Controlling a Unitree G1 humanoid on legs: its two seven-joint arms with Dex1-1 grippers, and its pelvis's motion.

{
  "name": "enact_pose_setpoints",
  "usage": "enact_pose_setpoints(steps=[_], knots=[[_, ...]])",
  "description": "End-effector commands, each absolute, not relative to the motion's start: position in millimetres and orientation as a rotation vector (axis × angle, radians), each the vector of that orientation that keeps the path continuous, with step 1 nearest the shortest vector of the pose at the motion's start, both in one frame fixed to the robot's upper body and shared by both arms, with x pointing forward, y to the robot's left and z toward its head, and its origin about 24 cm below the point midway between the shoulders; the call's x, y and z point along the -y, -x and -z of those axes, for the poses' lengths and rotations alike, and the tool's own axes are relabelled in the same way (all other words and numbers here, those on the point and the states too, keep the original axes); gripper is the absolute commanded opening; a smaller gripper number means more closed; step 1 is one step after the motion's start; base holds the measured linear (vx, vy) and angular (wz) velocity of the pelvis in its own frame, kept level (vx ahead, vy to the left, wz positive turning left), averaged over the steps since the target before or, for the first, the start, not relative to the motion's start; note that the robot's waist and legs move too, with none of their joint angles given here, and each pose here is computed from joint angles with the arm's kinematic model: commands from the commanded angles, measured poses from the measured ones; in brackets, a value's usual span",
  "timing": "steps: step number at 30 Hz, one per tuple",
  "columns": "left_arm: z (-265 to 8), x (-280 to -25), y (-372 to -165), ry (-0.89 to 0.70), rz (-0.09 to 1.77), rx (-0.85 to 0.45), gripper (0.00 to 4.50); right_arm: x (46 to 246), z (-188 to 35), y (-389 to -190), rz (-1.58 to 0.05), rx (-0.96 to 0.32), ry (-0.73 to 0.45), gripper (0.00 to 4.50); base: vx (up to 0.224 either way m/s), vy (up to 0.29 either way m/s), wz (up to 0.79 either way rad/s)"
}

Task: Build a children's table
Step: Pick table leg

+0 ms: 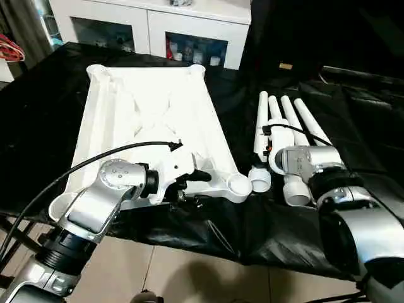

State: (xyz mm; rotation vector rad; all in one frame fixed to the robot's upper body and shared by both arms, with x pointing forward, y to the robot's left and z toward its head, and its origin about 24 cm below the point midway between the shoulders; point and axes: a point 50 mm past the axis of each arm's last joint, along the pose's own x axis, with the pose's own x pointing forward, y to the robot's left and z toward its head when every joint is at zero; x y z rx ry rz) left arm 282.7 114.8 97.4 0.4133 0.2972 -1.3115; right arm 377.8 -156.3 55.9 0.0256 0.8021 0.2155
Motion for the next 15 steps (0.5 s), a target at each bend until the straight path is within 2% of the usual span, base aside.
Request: enact_pose_setpoints(steps=[1, 2, 4, 7, 10, 11, 12, 15], knots=[[-102.5, -112.7, -282.3, -0.43, 1.307, -0.277, 2.8, 160.8, -60.2, -380.4, -0.197, -0.792, -0.022, 3.44, 0.0, 0.0, 0.0], [-102.7, -112.9, -282.7, -0.431, 1.305, -0.276, 2.8, 160.9, -60.2, -380.5, -0.195, -0.791, -0.027, 3.21, 0.0, 0.0, 0.0], [-103.6, -113.7, -283.4, -0.431, 1.296, -0.276, 2.8, 160.2, -59.9, -380.6, -0.192, -0.793, -0.058, 3.16, 0.0, 0.0, 0.0], [-105.1, -114.0, -284.7, -0.44, 1.285, -0.267, 2.8, 160.6, -59.2, -380.6, -0.186, -0.793, -0.087, 2.8, 0.0, 0.0, 0.0], [-105.5, -113.9, -285.6, -0.445, 1.282, -0.262, 2.8, 162.7, -59.3, -380.6, -0.176, -0.788, -0.11, 2.72, 0.0, 0.0, 0.0], [-106.6, -113.4, -287.0, -0.443, 1.276, -0.256, 3.07, 165.0, -59.9, -380.7, -0.168, -0.782, -0.135, 2.48, 0.0, 0.0, 0.0], [-106.8, -113.3, -287.1, -0.442, 1.275, -0.255, 3.14, 165.2, -59.9, -380.7, -0.167, -0.782, -0.137, 2.44, 0.0, 0.0, 0.0], [-108.6, -111.7, -287.9, -0.418, 1.277, -0.257, 3.14, 167.6, -60.3, -380.6, -0.154, -0.773, -0.187, 2.31, 0.0, 0.0, 0.0]])
